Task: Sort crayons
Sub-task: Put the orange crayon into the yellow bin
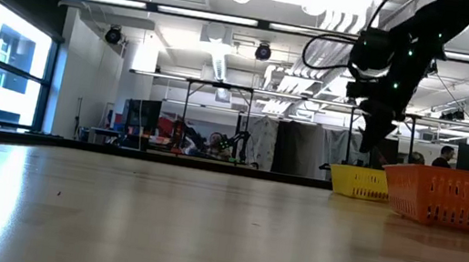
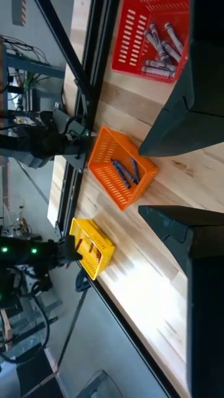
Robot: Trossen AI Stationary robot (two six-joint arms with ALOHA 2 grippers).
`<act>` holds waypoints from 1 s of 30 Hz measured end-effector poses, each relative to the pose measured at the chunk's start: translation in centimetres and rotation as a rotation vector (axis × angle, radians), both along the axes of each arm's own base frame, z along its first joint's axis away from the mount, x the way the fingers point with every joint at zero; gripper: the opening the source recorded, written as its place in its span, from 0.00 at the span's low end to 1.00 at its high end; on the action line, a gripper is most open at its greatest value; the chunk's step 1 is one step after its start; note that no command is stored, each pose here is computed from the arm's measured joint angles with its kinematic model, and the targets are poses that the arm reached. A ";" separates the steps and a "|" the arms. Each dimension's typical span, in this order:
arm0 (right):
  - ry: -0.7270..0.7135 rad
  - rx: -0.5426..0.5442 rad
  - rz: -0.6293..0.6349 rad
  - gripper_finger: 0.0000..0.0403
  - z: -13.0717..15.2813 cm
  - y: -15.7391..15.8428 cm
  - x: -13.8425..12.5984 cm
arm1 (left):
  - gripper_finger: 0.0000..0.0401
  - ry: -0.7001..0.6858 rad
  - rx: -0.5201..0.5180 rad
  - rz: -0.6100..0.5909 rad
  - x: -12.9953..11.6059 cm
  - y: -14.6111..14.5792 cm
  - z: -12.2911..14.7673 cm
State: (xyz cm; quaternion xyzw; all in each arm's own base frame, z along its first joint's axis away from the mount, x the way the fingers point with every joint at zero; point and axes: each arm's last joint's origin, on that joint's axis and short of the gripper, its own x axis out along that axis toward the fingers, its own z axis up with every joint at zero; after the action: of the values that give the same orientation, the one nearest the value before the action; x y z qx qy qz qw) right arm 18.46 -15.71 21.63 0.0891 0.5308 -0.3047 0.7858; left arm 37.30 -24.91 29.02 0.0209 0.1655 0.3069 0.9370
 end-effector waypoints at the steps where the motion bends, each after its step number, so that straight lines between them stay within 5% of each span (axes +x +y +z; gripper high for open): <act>1: 0.000 0.000 -0.007 0.01 -0.3 -0.1 -0.1 | 0.30 -0.001 0.001 0.001 0.0 0.0 0.0; 16: -0.021 -0.005 -0.040 0.02 -1.2 -1.1 -0.4 | 0.30 -0.005 0.006 0.006 0.0 0.0 0.0; 30: -0.025 -0.005 -0.046 0.22 -1.2 -1.1 -0.4 | 0.30 -0.005 0.007 0.006 0.0 0.0 0.0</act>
State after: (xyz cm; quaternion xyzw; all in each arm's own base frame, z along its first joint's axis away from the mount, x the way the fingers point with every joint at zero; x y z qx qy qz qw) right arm 18.10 -16.80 20.47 0.1031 0.5178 -0.3230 0.7854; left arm 37.28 -24.92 29.05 0.0227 0.1622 0.3103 0.9364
